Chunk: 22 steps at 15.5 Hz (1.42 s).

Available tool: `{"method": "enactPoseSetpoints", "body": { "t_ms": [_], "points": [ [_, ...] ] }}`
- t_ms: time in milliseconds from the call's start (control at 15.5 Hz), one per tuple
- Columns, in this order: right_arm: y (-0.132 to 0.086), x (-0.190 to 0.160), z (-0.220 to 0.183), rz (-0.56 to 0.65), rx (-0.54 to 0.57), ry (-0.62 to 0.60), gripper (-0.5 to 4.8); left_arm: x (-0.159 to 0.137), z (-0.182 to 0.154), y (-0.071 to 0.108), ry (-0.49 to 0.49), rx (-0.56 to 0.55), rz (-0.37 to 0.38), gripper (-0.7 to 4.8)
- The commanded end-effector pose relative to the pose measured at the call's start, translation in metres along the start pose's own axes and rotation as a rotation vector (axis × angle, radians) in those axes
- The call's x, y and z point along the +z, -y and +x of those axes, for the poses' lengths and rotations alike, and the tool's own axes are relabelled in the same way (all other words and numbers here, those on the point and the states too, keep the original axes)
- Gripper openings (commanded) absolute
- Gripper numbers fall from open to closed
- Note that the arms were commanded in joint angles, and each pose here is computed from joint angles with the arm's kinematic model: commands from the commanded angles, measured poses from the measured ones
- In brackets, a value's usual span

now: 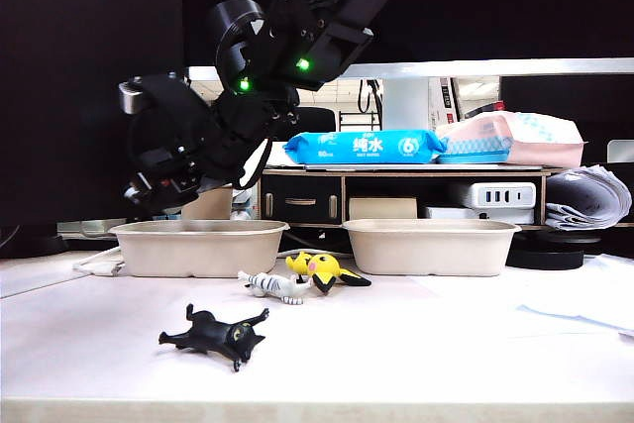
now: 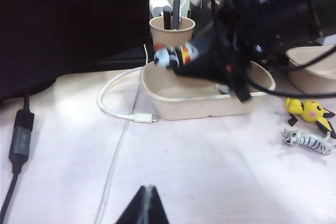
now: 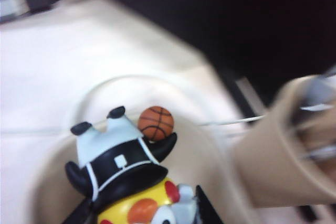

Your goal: Put the dolls with similar sizes into the same paper box, while dolls with different sizes go into separate paper boxes.

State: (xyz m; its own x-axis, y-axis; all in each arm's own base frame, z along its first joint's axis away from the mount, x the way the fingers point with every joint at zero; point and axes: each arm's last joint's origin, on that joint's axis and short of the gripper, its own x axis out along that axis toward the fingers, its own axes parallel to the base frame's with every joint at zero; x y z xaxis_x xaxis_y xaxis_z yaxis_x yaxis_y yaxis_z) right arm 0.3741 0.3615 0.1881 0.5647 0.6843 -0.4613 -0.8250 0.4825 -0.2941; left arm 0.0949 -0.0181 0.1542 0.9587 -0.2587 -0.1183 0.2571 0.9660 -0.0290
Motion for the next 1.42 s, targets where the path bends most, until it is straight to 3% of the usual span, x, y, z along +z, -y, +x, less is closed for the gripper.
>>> {"method": "enactPoseSetpoints", "body": {
  "t_ms": [65, 129, 452, 645, 774, 968, 1097, 1290, 1419],
  "points": [
    [0.009, 0.0, -0.001, 0.017, -0.046, 0.006, 1.97, 0.001, 0.0, 0.0, 0.007, -0.005, 0.003, -0.05],
    [0.012, 0.0, -0.002, 0.032, -0.054, 0.011, 2.31, 0.001, 0.0, 0.0, 0.007, -0.005, 0.003, -0.05],
    [0.022, 0.023, -0.008, 0.041, -0.068, 0.023, 2.54, 0.001, 0.0, 0.003, 0.005, -0.032, 0.006, -0.05],
    [0.027, 0.061, -0.036, 0.112, 0.012, -0.043, 2.53, -0.007, 0.006, 0.011, -0.096, -0.119, 0.011, -0.05],
    [0.024, 0.079, -0.081, 0.128, 0.121, -0.21, 2.53, -0.017, 0.01, 0.027, -0.221, -0.266, 0.04, -0.05],
    [0.01, 0.071, -0.141, 0.199, 0.405, -0.525, 2.53, -0.026, 0.004, 0.054, -0.319, -0.515, 0.113, -0.05],
    [-0.007, 0.058, -0.156, 0.206, 0.531, -0.718, 2.52, -0.034, -0.001, 0.068, -0.394, -0.644, 0.167, -0.05],
    [-0.042, 0.038, -0.146, 0.156, 0.579, -0.845, 2.52, -0.037, -0.003, 0.072, -0.419, -0.68, 0.182, -0.05],
    [-0.065, 0.027, -0.133, 0.073, 0.51, -0.869, 2.52, -0.036, -0.002, 0.07, -0.418, -0.667, 0.178, -0.05]
  ]
}}
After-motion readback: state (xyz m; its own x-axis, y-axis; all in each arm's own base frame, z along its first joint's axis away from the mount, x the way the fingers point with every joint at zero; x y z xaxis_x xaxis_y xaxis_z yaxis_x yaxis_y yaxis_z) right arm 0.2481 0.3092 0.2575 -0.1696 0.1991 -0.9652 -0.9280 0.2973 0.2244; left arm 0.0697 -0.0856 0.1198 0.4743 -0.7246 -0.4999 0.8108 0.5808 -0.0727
